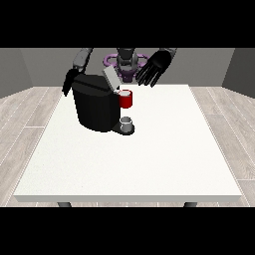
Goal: Insert the coffee pod into the coffee machine and close the lid
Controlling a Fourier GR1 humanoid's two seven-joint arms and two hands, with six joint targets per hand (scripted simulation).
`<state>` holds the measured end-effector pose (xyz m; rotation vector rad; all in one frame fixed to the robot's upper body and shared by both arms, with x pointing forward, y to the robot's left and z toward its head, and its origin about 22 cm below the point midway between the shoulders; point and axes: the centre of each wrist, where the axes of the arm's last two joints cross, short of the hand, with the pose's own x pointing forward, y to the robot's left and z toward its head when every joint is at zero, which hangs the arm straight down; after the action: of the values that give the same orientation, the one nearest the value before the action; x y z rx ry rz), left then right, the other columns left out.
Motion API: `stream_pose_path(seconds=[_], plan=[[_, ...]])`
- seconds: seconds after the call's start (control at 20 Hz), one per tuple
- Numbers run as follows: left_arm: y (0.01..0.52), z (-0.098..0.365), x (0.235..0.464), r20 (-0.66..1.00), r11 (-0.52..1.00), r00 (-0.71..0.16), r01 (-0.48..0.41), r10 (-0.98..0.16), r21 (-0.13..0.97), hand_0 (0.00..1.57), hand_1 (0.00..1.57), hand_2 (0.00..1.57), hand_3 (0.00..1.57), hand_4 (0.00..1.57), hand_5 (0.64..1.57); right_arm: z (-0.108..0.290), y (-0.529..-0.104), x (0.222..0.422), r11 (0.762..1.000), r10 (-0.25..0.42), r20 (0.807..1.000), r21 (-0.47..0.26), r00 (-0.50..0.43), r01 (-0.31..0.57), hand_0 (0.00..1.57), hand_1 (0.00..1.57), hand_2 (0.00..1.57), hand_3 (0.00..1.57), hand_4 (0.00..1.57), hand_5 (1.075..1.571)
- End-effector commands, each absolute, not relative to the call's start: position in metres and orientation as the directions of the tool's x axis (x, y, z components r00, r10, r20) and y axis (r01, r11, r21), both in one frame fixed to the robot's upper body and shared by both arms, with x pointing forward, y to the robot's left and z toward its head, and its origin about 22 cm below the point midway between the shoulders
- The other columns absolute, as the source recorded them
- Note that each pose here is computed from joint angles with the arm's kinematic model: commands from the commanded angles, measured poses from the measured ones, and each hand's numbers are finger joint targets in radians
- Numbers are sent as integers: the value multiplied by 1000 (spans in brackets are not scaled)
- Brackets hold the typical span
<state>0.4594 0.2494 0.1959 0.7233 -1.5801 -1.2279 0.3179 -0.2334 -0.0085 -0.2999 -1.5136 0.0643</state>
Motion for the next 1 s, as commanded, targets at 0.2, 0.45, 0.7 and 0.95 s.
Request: stream_pose_path(seconds=[0.2,0.45,0.7,0.95], plan=[[242,73,433,854,808,-241,284,-460,516,0,0,0,0,418,1571,-56,-258,272,945,212,957,-252,197,209,0,0,0,0,0,1571],[223,-31,382,980,933,-6,304,-201,193,0,0,0,0,274,1571,-51,-272,269,957,160,972,-195,172,213,0,0,0,0,0,1571],[224,-60,358,979,943,87,298,-184,151,0,0,0,0,372,1571,-16,-248,292,989,124,987,-131,103,68,0,0,0,0,0,1571],[226,-79,337,976,944,157,316,-153,97,0,0,0,0,420,1571,12,-259,305,977,214,975,-213,60,-13,0,0,0,0,154,1571]])
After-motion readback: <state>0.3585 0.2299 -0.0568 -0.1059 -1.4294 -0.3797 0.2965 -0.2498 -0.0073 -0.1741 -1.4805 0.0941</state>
